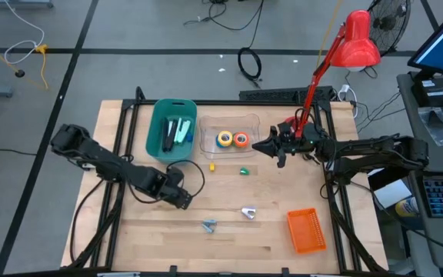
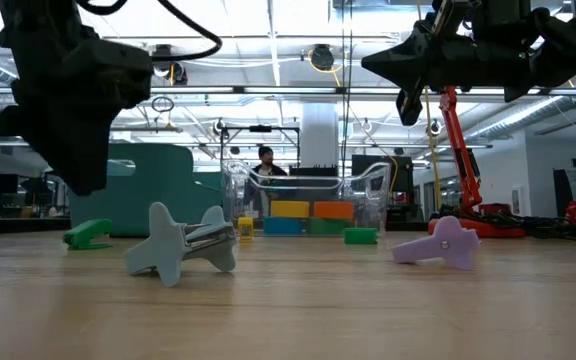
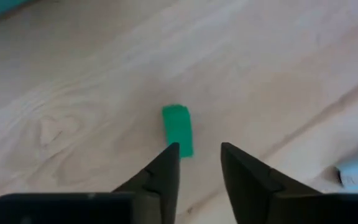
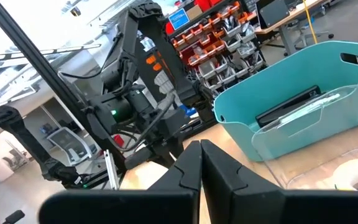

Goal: Pick and place Stapler, Stapler remover, tape
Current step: Put the left green stapler remover into the green bin

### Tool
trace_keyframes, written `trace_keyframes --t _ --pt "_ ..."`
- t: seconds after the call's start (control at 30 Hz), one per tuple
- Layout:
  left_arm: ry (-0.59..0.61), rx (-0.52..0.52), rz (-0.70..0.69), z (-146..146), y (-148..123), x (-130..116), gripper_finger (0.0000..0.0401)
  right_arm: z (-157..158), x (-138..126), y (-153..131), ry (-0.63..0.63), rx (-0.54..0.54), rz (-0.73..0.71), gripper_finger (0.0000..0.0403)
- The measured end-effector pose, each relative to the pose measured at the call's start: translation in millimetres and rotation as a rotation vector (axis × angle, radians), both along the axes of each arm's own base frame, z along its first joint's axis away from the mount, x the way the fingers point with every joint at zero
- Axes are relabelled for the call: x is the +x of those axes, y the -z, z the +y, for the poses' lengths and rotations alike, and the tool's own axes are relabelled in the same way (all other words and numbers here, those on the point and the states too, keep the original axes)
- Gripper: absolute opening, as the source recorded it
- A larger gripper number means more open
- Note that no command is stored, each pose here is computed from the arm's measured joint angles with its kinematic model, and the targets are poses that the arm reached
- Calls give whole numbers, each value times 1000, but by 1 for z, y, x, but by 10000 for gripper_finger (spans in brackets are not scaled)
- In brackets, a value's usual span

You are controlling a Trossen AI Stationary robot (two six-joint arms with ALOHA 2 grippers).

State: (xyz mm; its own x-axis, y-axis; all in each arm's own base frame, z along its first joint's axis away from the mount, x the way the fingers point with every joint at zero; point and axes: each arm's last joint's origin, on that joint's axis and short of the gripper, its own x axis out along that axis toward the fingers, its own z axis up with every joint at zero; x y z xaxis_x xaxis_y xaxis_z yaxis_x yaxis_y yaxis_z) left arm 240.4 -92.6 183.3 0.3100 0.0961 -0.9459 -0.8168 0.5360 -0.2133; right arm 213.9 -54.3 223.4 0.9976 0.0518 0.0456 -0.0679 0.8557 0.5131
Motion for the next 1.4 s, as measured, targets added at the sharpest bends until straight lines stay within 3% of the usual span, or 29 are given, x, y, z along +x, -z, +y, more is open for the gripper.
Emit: trace_keyframes --t 0.27,0.43,0.7,1.0,1.2,1.4 --pt "-73 5 -15 1 3 -1 213 0 0 0 0 1 1 0" --pt "-66 1 -21 -1 12 6 243 0 0 0 0 0 0 0" --pt "-61 6 65 -4 35 12 246 0 0 -1 0 -4 -14 0" --pt "-76 -10 82 -3 38 13 246 0 0 -1 0 -1 -17 0" --pt "-88 -59 43 3 22 11 246 0 0 -1 0 3 -17 0" --pt "-216 -180 -33 9 2 9 246 0 0 -2 0 13 -18 0"
